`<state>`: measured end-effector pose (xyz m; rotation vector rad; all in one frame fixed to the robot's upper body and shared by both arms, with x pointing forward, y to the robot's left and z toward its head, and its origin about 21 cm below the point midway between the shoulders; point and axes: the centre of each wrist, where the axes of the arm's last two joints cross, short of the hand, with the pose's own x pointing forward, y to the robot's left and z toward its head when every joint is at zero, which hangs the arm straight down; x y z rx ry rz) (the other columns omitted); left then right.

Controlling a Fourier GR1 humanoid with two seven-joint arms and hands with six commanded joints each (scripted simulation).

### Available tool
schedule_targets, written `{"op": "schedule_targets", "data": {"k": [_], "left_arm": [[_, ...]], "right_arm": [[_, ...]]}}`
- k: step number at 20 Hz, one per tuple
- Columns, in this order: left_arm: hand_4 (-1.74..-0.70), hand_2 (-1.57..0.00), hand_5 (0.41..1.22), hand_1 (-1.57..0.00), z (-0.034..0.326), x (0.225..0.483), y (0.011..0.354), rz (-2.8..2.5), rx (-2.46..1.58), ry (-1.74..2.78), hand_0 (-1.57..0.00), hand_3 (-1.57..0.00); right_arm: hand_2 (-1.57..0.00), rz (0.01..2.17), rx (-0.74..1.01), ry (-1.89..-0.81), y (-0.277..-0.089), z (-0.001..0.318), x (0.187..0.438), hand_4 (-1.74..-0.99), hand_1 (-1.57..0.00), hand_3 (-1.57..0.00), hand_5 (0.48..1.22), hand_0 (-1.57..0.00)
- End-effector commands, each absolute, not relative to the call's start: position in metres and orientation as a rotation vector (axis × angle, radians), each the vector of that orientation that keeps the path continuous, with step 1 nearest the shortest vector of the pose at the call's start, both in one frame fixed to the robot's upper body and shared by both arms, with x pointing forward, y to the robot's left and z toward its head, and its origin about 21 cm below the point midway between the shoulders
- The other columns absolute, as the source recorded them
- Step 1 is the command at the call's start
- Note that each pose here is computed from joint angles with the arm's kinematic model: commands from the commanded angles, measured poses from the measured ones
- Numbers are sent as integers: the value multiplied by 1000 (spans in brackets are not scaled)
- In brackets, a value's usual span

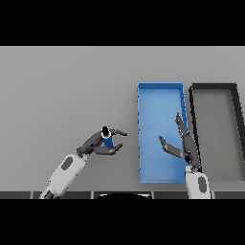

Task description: Pick up the blue pipe and place it into the blue bin.

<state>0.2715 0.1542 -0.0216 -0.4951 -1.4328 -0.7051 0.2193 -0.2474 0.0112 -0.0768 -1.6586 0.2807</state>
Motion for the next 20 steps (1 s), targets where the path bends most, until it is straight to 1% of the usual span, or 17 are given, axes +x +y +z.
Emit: {"op": "schedule_targets", "data": {"k": [1, 2, 3, 4, 6, 8, 10, 12, 13, 14, 15, 17, 20], "left_arm": [[-1345, -699, 828, -592, -23, 270, 152, -677, -495, -1437, -443, -721], [-1419, -873, 906, -788, -26, 268, 148, -667, -492, -1437, -668, -875], [-1481, -1013, 969, -945, -26, 267, 146, -658, -488, -1441, -849, -1003], [-1532, -1124, 1020, -1070, -26, 263, 145, -649, -508, -1457, -993, -1102], [-1604, -1285, 1092, -1250, -27, 260, 140, -659, -478, -1478, -1201, -1215], [-1649, -1388, 1139, -1366, -26, 257, 139, -680, -466, -1511, -1334, -1307], [-1679, -1454, 1168, -1440, -23, 255, 137, -673, -486, -1573, -1420, -1365], [-1699, -1496, 1187, -1487, -6, 260, 130, -662, -525, -1624, -1474, -1403], [-1706, -1511, 1194, -1504, -3, 257, 129, -670, -542, -1647, -1493, -1415], [-1710, -1523, 1199, -1517, 4, 256, 123, -676, -558, -1662, -1509, -1426], [-1714, -1533, 1204, -1528, 13, 258, 121, -679, -584, -1694, -1521, -1433], [-1720, -1546, 1210, -1543, 29, 257, 112, -706, -611, -1717, -1539, -1441], [-1723, -1558, 1215, -1557, 44, 260, 111, -728, -615, -1706, -1555, -1446]], "right_arm": [[1, 288, -77, -1665, -249, 12, 220, -1259, 1, 1, 602, 1], [1, 296, -75, -1676, -249, 14, 220, -1259, 1, 1, 605, 1], [1, 294, -70, -1675, -247, 14, 220, -1261, 1, 1, 609, 1], [1, 292, -68, -1674, -246, 13, 220, -1262, 1, 1, 611, 1], [1, 291, -72, -1667, -244, 9, 220, -1260, 1, 1, 614, 1], [1, 301, -64, -1668, -243, 10, 224, -1255, 1, 1, 616, 1], [1, 306, -61, -1694, -243, 12, 220, -1250, 1, 1, 622, 1], [1, 306, -76, -1673, -241, 13, 221, -1244, 1, 1, 623, 1], [1, 309, -82, -1675, -244, 14, 221, -1248, 1, 1, 627, 1], [1, 307, -77, -1665, -243, 14, 223, -1249, 1, 1, 629, 1], [1, 314, -83, -1668, -245, 14, 220, -1239, 1, 1, 629, 1], [1, 323, -107, -1662, -246, 13, 223, -1221, 1, 1, 631, 1], [1, 318, -96, -1675, -248, 7, 222, -1216, 1, 1, 637, 1]]}}
